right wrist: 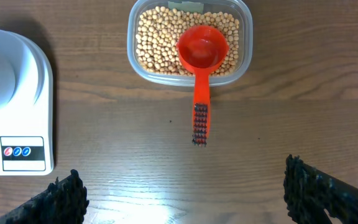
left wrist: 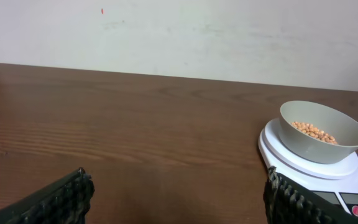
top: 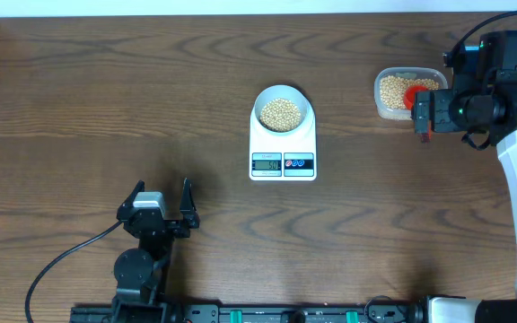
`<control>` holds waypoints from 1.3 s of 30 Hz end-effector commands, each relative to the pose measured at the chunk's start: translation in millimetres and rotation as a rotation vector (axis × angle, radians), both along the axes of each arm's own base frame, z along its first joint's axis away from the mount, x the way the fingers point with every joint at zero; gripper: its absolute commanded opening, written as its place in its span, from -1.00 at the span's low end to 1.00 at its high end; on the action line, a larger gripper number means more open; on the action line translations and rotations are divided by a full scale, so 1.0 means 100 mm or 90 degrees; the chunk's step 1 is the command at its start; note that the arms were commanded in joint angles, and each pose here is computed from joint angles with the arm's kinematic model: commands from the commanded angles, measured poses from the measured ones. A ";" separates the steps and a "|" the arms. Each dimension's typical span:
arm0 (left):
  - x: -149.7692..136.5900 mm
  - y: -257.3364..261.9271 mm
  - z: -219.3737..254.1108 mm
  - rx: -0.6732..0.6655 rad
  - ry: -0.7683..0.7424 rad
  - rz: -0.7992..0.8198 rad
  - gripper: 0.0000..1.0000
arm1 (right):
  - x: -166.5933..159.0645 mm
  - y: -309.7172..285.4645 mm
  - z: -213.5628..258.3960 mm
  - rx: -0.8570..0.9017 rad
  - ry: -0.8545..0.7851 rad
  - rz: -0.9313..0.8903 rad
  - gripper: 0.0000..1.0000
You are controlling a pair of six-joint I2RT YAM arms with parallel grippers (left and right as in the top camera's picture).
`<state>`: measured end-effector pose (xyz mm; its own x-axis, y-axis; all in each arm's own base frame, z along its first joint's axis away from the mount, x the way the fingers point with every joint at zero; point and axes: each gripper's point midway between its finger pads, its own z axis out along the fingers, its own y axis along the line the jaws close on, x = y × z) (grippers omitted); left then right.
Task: Scoop item into bowl and weigh 50g on scale
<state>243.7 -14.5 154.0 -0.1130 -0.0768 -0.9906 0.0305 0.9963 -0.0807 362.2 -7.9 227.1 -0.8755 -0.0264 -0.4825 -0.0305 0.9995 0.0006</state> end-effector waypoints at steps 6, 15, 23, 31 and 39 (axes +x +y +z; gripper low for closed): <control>0.00 0.06 -0.17 0.016 0.028 0.020 0.80 | -0.01 0.02 0.11 -0.004 -0.019 0.009 0.98; 0.00 0.06 -0.17 0.016 0.028 0.020 0.80 | -0.13 0.02 0.33 -0.005 -0.055 0.008 0.98; 0.00 0.06 -0.17 0.016 0.028 0.020 0.80 | -0.23 0.00 0.90 -0.019 -0.221 0.003 0.98; 0.00 0.06 -0.17 0.016 0.028 0.020 0.80 | -0.34 0.01 1.02 -0.032 -0.411 0.008 0.99; 0.00 0.06 -0.17 0.016 0.028 0.020 0.79 | -0.54 0.09 0.76 -0.068 -0.616 0.058 0.99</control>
